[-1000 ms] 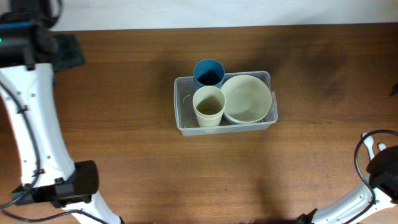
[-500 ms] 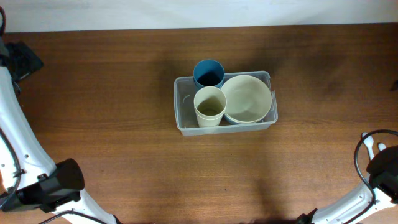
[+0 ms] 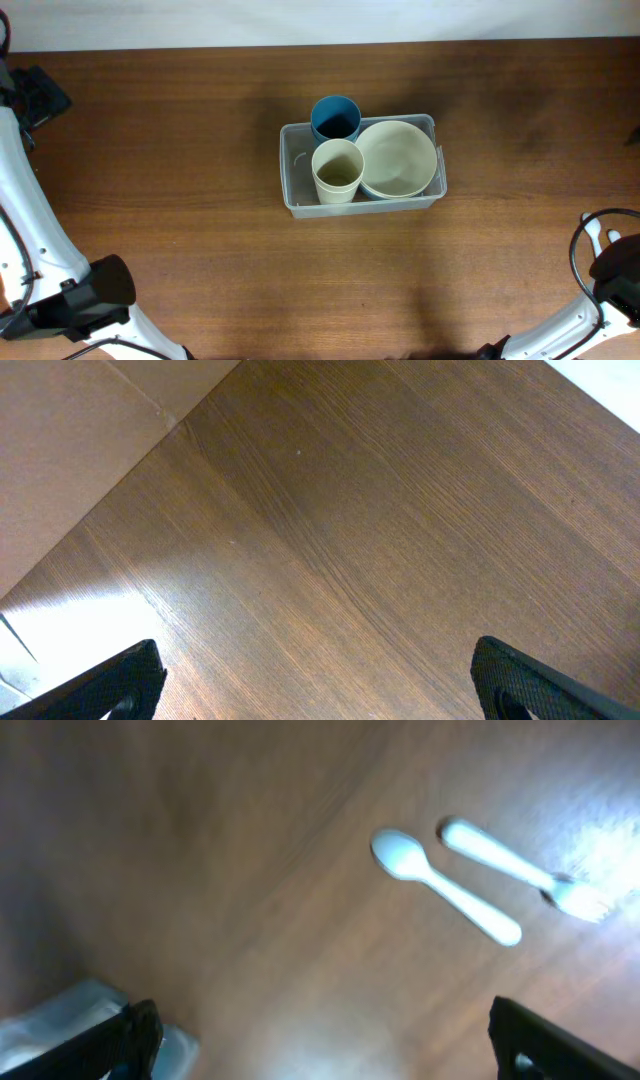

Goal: Pack container
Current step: 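Move the right gripper down to the white spoon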

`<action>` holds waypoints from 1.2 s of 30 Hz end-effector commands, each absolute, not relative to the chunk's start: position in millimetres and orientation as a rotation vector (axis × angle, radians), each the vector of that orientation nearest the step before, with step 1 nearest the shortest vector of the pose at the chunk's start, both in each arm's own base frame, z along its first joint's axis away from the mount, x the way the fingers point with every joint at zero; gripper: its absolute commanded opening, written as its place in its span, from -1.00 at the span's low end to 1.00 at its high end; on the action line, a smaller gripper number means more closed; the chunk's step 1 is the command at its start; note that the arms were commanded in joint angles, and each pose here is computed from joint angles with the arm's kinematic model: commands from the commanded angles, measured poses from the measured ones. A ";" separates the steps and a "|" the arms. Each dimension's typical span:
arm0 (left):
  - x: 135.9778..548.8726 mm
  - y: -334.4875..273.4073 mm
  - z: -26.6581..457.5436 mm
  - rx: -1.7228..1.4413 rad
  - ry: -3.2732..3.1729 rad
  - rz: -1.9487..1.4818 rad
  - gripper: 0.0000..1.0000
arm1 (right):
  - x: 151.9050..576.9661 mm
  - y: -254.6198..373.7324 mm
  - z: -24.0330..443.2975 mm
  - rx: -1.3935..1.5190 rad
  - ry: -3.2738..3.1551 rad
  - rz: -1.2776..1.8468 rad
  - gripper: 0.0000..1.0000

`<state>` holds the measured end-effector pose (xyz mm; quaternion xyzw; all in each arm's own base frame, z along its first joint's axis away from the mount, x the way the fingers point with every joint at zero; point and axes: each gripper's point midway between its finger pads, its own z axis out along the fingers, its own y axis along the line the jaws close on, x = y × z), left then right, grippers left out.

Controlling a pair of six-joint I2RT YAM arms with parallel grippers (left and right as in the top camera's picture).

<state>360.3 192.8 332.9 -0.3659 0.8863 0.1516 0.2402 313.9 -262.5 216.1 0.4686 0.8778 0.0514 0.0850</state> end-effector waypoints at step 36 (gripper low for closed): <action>361.9 194.3 325.5 -1.026 2.438 0.402 1.00 | 251.9 -207.7 198.2 0.101 3.165 -0.293 0.98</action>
